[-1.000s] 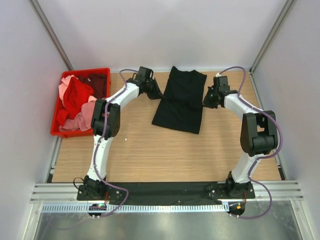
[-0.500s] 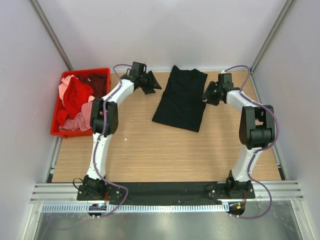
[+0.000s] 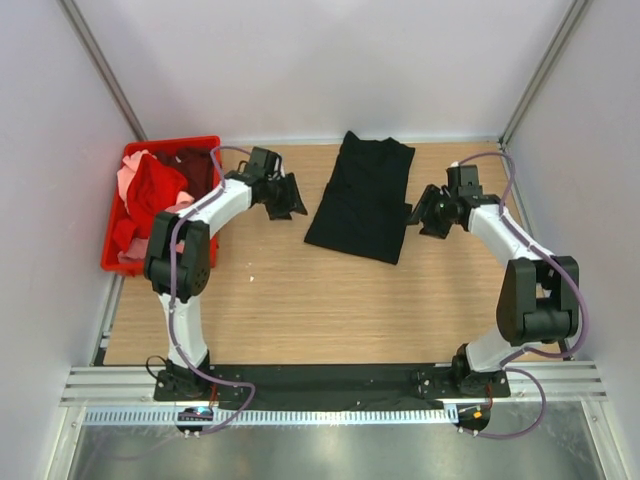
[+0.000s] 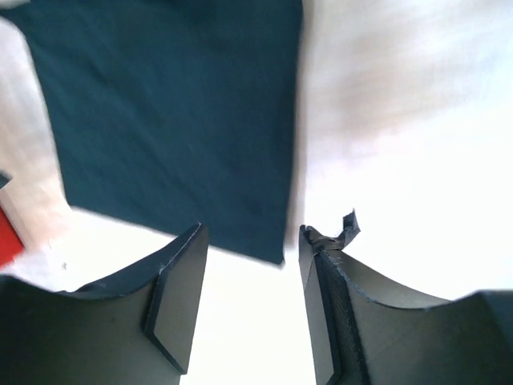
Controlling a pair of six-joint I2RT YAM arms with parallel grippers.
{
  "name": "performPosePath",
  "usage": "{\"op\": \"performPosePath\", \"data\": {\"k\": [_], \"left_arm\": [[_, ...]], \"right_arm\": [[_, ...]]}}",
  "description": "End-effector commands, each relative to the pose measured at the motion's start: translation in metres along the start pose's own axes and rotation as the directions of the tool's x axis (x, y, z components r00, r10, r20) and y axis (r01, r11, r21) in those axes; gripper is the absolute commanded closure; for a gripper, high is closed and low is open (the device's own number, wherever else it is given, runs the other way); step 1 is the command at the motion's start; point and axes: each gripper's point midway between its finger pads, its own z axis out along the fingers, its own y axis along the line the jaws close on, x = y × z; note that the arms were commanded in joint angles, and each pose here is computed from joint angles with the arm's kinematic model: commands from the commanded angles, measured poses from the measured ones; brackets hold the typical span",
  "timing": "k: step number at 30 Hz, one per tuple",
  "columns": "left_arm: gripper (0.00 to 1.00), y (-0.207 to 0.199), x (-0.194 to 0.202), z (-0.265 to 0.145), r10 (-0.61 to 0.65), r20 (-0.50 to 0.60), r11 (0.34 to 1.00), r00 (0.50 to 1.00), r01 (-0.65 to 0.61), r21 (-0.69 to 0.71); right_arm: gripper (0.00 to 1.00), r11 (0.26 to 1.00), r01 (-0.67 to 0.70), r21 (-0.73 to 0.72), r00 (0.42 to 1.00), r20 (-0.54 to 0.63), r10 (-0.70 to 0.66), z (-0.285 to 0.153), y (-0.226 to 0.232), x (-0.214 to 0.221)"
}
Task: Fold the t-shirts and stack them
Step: Fold the tshirt
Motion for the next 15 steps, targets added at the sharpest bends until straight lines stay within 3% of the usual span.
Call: {"op": "performPosePath", "data": {"k": [1, 12, 13, 15], "left_arm": [[0.49, 0.005, 0.031, 0.011, 0.051, -0.06, 0.999, 0.997, -0.05, 0.015], [0.52, 0.014, 0.062, 0.044, 0.074, -0.123, 0.996, 0.99, -0.067, 0.059], [0.53, 0.017, 0.065, 0.046, 0.07, -0.131, 0.997, 0.989, -0.064, 0.052], [0.66, 0.018, 0.068, 0.048, 0.071, -0.136, 0.997, 0.988, -0.065, 0.049]], "right_arm": [[0.45, 1.0, -0.009, -0.026, 0.996, -0.084, 0.006, -0.004, -0.006, 0.036], [0.48, 0.985, -0.056, -0.162, 0.988, -0.153, 0.031, 0.031, 0.0, 0.076], [0.48, 0.984, -0.068, -0.166, 0.985, -0.17, 0.039, 0.035, 0.0, 0.08], [0.48, 0.983, -0.066, -0.172, 0.983, -0.179, 0.034, 0.038, 0.001, 0.084]]}}
